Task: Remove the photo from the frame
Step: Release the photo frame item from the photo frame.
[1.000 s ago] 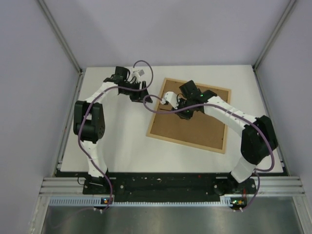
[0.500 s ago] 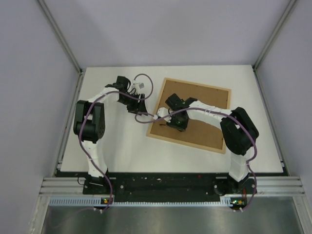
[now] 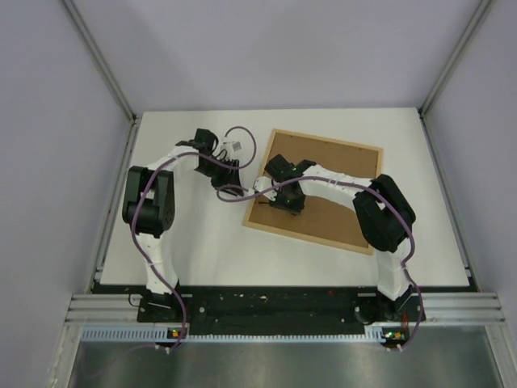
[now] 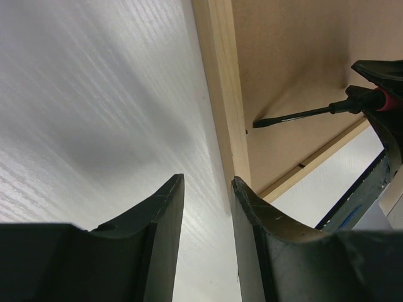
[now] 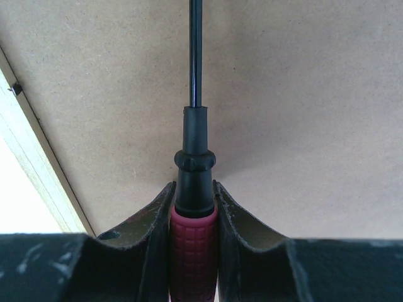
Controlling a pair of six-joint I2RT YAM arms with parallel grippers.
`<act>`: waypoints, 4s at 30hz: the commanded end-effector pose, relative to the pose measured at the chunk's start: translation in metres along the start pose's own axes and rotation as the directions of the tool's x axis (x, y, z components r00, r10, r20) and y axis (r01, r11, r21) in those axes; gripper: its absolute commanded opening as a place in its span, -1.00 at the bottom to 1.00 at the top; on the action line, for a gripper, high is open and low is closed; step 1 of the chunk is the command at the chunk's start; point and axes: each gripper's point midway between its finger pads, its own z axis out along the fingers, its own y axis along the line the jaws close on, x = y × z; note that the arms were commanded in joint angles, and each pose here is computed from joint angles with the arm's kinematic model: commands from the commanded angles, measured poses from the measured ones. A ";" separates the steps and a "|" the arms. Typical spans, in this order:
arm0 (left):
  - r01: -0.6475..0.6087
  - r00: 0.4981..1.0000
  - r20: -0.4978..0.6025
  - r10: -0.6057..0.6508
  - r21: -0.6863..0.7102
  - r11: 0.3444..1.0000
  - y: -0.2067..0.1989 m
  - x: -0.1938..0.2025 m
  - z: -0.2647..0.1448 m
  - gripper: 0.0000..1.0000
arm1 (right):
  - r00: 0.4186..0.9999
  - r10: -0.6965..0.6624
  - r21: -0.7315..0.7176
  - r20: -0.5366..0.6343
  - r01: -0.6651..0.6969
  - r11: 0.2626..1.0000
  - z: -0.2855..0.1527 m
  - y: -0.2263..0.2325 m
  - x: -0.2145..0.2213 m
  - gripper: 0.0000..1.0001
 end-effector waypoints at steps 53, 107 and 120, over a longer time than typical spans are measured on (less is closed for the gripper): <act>0.000 0.996 -0.087 0.010 0.120 0.993 -0.030 0.013 0.043 -0.68 | 0.999 -0.024 0.034 0.048 0.022 0.999 0.012 -0.005 -0.043 -1.00; -0.114 0.993 -0.038 0.115 0.031 0.993 -0.046 -0.036 0.031 -0.17 | 0.888 0.033 0.190 0.458 -0.134 0.973 -0.172 -0.042 -0.036 -1.00; -0.237 0.962 -0.178 0.207 -0.171 0.956 -0.044 -0.020 0.044 -0.14 | 0.810 0.172 0.127 0.561 -0.289 0.949 -0.133 -0.065 0.011 -1.00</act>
